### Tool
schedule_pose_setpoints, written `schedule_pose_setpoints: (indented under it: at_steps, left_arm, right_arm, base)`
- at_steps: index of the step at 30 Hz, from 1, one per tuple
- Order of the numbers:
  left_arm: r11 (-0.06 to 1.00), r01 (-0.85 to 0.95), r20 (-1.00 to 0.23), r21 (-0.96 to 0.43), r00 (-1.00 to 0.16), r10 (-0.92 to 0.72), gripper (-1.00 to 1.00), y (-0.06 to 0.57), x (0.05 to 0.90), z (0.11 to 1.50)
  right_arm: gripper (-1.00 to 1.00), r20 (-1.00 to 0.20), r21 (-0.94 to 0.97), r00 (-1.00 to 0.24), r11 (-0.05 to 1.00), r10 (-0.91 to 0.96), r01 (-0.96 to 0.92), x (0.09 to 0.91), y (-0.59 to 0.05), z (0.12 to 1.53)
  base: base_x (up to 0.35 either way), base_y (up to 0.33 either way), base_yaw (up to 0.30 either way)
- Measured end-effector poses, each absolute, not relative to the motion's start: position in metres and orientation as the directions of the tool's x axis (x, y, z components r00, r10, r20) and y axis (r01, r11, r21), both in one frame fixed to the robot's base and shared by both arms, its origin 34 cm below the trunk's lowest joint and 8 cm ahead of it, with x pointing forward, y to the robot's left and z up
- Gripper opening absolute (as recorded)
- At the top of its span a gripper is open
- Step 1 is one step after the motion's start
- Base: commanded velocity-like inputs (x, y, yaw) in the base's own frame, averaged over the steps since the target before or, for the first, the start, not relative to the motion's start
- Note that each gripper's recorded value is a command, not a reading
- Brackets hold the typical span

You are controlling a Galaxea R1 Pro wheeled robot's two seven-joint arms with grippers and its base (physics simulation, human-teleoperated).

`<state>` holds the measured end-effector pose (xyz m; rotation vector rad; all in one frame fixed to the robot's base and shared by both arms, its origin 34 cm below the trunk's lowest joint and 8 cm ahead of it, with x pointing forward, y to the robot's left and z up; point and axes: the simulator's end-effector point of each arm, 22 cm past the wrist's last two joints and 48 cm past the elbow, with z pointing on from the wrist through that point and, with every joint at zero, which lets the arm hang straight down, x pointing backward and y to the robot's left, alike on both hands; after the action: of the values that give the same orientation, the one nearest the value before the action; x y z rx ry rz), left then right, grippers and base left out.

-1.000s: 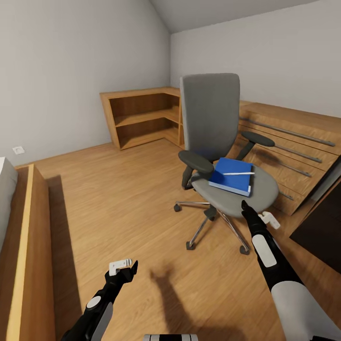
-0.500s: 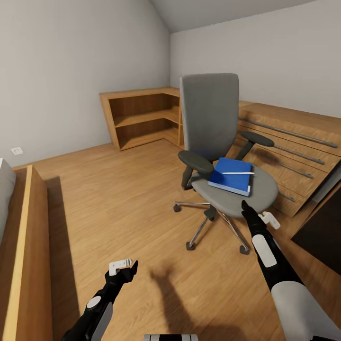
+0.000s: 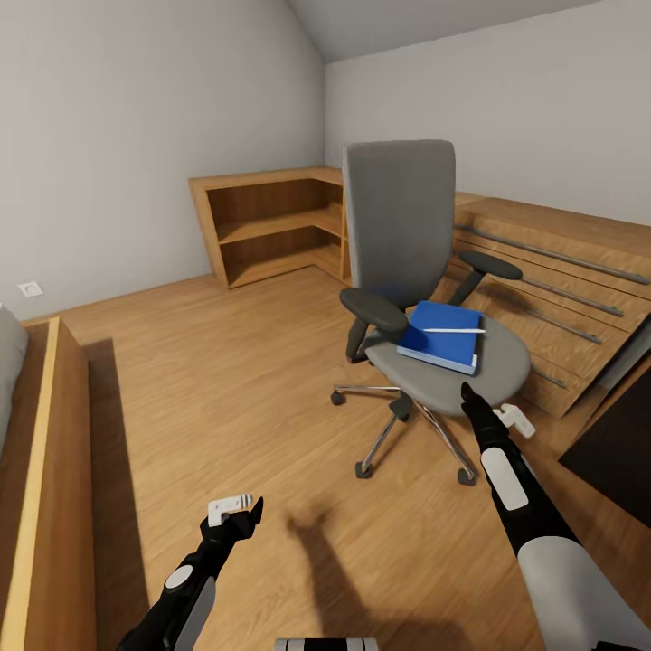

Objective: In the bedroom, organize the workspace by keeping the computer under the desk, ensuring the monitor is on the desk, placing the keyboard on the desk next to the monitor, placing the mouse on the desk next to the keyboard, moving the folder from the swivel chair onto the desk next to the mouse, stacking the notebook on top of the folder with the pen on top of the notebook, and positioning the swivel chair next to the desk.

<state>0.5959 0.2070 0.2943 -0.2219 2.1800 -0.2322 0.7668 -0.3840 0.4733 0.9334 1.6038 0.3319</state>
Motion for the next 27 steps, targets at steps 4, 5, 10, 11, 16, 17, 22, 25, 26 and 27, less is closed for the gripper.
schedule_pose_setpoints:
  at_steps: [4, 5, 10, 11, 16, 17, 22, 25, 26, 27]
  left_arm:
    - [0.966, -0.073, -0.781, -0.247, -0.575, -0.243, 1.0, 0.207, 0.5961, 0.2946]
    - [0.966, -0.073, -0.781, -0.247, -0.575, -0.243, 1.0, 0.207, 0.5961, 0.2948]
    - [0.966, -0.073, -0.781, -0.247, -0.575, -0.243, 1.0, 0.207, 0.596, 0.2945]
    - [0.966, -0.073, -0.781, -0.247, -0.575, -0.243, 1.0, 0.207, 0.5961, 0.2945]
    - [0.966, -0.074, -0.781, -0.247, -0.575, -0.244, 1.0, 0.2072, 0.596, 0.2945]
    - [0.966, -0.074, -0.781, -0.247, -0.575, -0.244, 1.0, 0.2072, 0.5961, 0.2946]
    - [0.966, -0.074, -0.781, -0.247, -0.575, -0.243, 1.0, 0.207, 0.596, 0.2944]
    - [0.966, -0.074, -0.781, -0.247, -0.575, -0.244, 1.0, 0.2072, 0.596, 0.2944]
    - [0.966, -0.074, -0.781, -0.247, -0.575, -0.244, 1.0, 0.2072, 0.5959, 0.2943]
    - [0.966, -0.074, -0.781, -0.247, -0.575, -0.244, 1.0, 0.2072, 0.5958, 0.2943]
  right_arm:
    - [1.0, -0.695, 0.667, 0.012, 0.638, 0.719, 0.385, 0.7666, -0.3842, 0.4734]
    - [1.0, -0.695, 0.667, 0.012, 0.638, 0.719, 0.385, 0.7665, -0.3846, 0.4735]
    - [1.0, -0.695, 0.667, 0.011, 0.639, 0.719, 0.383, 0.7668, -0.3836, 0.4735]
    - [1.0, -0.695, 0.667, 0.011, 0.639, 0.719, 0.383, 0.7668, -0.3836, 0.4735]
    - [1.0, -0.697, 0.665, 0.012, 0.64, 0.717, 0.385, 0.7666, -0.3849, 0.4737]
    - [1.0, -0.697, 0.665, 0.013, 0.639, 0.717, 0.385, 0.7665, -0.3852, 0.4737]
    - [1.0, -0.697, 0.665, 0.011, 0.64, 0.717, 0.383, 0.7668, -0.3845, 0.4737]
    - [1.0, -0.697, 0.665, 0.011, 0.64, 0.717, 0.384, 0.7668, -0.3845, 0.4736]
    - [1.0, -0.697, 0.666, 0.012, 0.64, 0.717, 0.384, 0.7668, -0.3845, 0.4736]
    - [1.0, -0.696, 0.666, 0.012, 0.64, 0.718, 0.384, 0.7668, -0.3844, 0.4736]
  base:
    - [0.091, 0.0, 0.0]
    - [0.192, 0.0, 0.0]
    - [0.125, 0.0, 0.0]
    - [0.029, 0.0, 0.0]
    - [0.07, 0.0, 0.0]
    - [0.192, 0.0, 0.0]
    - [0.112, 0.0, 0.0]
    - [0.018, 0.0, 0.0]
    - [0.007, 0.0, 0.0]
    - [0.004, 0.0, 0.0]
